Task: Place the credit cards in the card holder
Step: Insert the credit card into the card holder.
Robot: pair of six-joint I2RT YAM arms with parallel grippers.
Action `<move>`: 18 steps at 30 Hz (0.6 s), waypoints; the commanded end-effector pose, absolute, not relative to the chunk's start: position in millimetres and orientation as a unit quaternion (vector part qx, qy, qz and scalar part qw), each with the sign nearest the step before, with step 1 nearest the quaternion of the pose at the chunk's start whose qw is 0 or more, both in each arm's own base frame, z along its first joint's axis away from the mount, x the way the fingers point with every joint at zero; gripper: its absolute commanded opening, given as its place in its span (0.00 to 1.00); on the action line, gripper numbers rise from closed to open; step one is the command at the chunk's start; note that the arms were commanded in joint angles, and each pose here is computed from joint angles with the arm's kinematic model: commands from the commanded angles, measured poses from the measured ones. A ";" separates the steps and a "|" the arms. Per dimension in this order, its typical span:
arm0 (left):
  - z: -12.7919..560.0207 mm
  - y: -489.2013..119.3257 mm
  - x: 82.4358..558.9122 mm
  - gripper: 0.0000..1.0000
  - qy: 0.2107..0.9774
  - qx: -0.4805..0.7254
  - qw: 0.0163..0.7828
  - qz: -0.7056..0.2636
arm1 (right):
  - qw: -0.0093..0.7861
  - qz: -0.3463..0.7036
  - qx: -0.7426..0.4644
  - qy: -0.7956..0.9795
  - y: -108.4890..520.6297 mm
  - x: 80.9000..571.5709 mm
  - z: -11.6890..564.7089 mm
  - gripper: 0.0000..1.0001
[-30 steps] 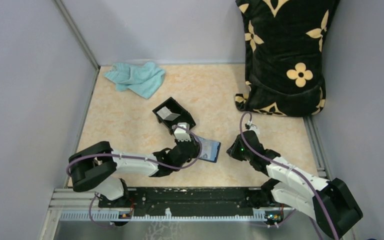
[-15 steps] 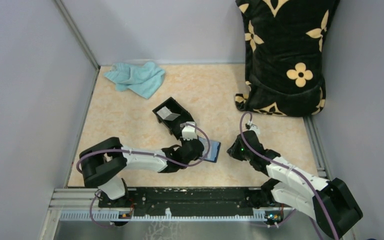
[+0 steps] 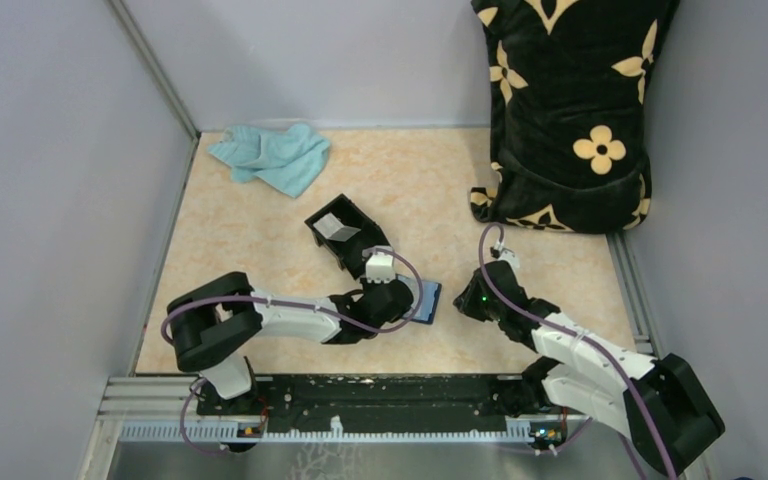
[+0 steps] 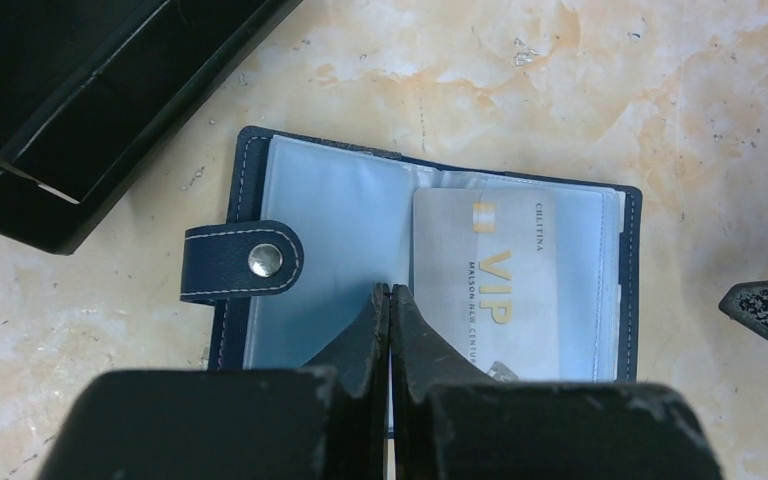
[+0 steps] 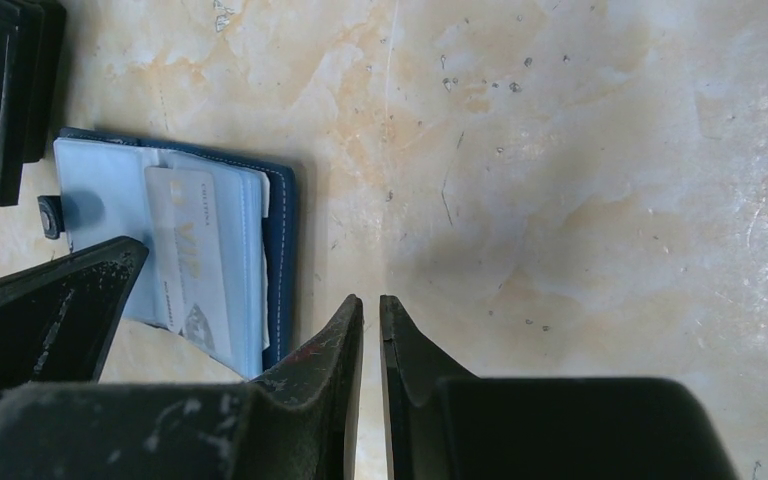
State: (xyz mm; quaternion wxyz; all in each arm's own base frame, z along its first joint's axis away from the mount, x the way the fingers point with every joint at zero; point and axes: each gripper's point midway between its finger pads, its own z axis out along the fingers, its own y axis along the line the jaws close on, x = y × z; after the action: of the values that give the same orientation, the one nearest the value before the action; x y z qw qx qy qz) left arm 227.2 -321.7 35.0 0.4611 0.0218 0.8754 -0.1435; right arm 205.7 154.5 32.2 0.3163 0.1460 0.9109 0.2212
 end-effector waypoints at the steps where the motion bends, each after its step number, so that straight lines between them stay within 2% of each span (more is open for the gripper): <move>1: 30.9 -324.3 226.7 0.00 0.881 0.015 0.454 -0.137 | 0.340 0.242 0.143 0.897 165.5 219.0 48.9 0.12; 18: 18.2 -330.6 221.9 0.00 0.889 0.020 0.435 -0.143 | 0.336 0.251 0.127 0.899 179.4 227.1 55.1 0.12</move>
State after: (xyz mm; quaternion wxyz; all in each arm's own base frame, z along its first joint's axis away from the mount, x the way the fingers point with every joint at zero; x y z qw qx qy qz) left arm 226.5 -324.7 27.0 0.4506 0.0100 0.8813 -0.1421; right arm 209.4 162.1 28.9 0.3054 0.1397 0.9156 0.2210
